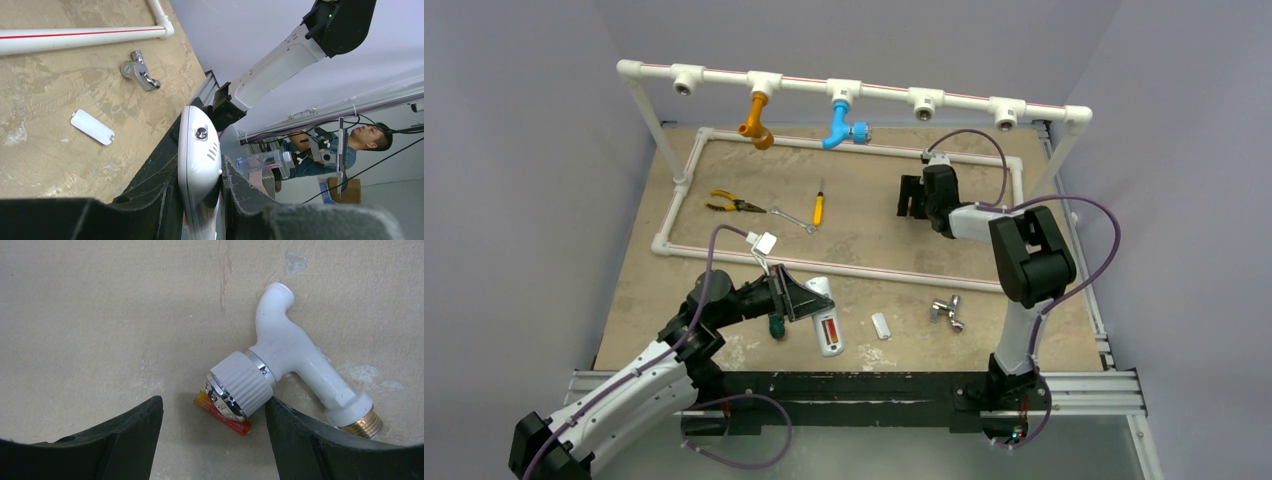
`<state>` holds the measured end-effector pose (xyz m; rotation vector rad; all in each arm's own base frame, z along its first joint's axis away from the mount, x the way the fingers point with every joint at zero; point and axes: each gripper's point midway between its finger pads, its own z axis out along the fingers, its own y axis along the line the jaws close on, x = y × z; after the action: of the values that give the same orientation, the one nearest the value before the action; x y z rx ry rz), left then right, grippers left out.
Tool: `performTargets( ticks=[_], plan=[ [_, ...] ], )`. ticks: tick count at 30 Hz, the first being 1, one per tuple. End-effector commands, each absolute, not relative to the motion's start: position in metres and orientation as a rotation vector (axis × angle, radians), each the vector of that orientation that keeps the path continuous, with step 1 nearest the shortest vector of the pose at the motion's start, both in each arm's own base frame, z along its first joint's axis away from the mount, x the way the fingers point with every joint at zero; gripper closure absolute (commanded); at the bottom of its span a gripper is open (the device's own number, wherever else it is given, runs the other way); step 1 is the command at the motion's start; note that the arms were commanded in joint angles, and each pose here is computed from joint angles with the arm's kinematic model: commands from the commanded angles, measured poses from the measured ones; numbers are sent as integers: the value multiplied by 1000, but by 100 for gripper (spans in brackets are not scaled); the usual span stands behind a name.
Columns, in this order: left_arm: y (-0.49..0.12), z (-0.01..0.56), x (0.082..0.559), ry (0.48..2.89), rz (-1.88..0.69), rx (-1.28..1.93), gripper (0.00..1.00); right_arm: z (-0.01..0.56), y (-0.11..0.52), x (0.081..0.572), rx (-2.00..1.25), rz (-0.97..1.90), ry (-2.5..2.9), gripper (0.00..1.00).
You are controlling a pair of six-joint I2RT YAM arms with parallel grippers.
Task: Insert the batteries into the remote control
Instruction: Pick up the battery from the center of the board.
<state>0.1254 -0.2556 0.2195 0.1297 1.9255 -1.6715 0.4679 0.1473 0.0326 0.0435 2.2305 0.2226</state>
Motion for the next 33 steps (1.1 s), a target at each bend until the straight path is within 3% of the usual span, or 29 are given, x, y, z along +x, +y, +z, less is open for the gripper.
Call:
performTargets(
  ticks=[1,8,19,33],
  plan=[
    [-255,247,127,1834,-1679,169,100,34,165,470,-17,332,2234,27],
    [-255,248,127,1828,-1682,169,100,31,182,466,-107,431,2254,25],
    [-254,247,126,1827,-1681,161,100,29,181,458,-124,424,2308,40],
    [-253,250,124,1814,-1695,157,100,26,165,430,-134,361,2378,44]
  ],
)
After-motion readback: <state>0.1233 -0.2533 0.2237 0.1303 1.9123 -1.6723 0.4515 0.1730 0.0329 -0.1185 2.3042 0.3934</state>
